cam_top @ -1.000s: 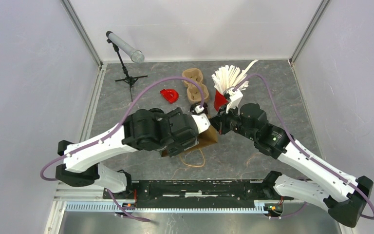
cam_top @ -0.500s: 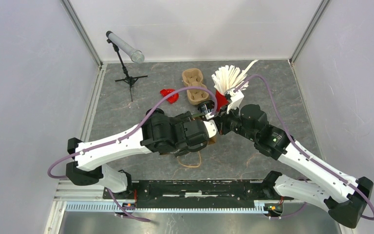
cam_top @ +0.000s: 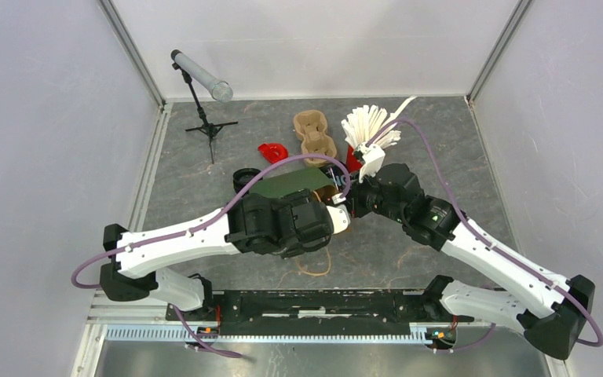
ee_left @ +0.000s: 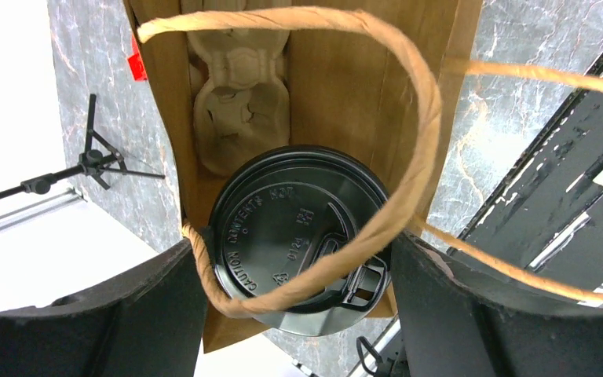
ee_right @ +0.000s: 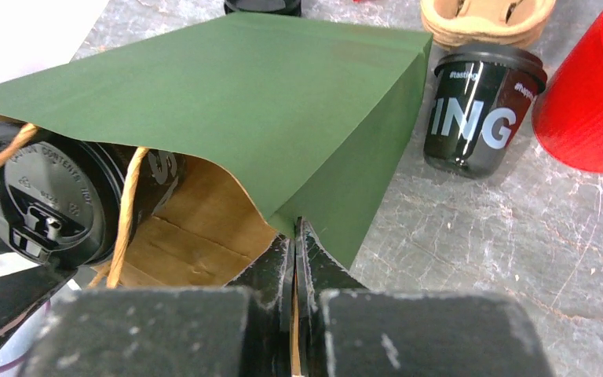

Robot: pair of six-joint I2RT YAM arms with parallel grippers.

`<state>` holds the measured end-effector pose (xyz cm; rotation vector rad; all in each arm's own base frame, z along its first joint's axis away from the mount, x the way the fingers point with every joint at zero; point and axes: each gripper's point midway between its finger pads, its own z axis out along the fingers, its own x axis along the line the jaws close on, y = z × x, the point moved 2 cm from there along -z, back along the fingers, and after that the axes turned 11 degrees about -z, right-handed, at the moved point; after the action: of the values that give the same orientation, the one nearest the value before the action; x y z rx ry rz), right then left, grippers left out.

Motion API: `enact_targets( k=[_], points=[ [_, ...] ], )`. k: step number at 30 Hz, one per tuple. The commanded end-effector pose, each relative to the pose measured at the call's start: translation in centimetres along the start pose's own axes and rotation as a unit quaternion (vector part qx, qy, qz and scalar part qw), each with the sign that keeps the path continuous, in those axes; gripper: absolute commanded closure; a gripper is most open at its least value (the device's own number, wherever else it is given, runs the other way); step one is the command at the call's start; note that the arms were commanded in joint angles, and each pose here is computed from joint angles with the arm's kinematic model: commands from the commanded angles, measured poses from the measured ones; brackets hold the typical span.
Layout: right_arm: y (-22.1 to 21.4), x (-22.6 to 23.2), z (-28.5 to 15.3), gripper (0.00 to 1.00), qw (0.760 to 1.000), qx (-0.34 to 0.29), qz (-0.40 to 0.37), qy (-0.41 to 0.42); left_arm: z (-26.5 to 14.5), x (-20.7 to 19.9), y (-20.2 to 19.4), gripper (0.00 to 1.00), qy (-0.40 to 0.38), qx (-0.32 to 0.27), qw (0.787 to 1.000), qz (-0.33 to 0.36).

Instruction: Pack the takeout coffee

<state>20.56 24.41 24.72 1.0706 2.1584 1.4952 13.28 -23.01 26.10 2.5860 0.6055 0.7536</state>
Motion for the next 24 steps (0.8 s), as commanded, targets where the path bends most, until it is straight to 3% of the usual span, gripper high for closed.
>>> enact_targets(
  k=[1,16,24],
  points=[
    [0.3,0.4,-0.4,1.0,1.0,0.017,0.011,0.003,-1.0,0.0,2.0,0.58,-0.019,-0.056,0.998,-0.002],
    [3.1,0.6,-0.6,1.0,0.999,0.022,0.046,-0.015,-4.9,-0.3,3.2,0.58,-0.066,-0.086,0.994,-0.004],
    [2.6,1.6,-1.1,1.0,0.997,0.054,0.058,0.02,-4.6,0.7,2.9,0.6,-0.026,-0.083,0.996,0.025]
  ],
)
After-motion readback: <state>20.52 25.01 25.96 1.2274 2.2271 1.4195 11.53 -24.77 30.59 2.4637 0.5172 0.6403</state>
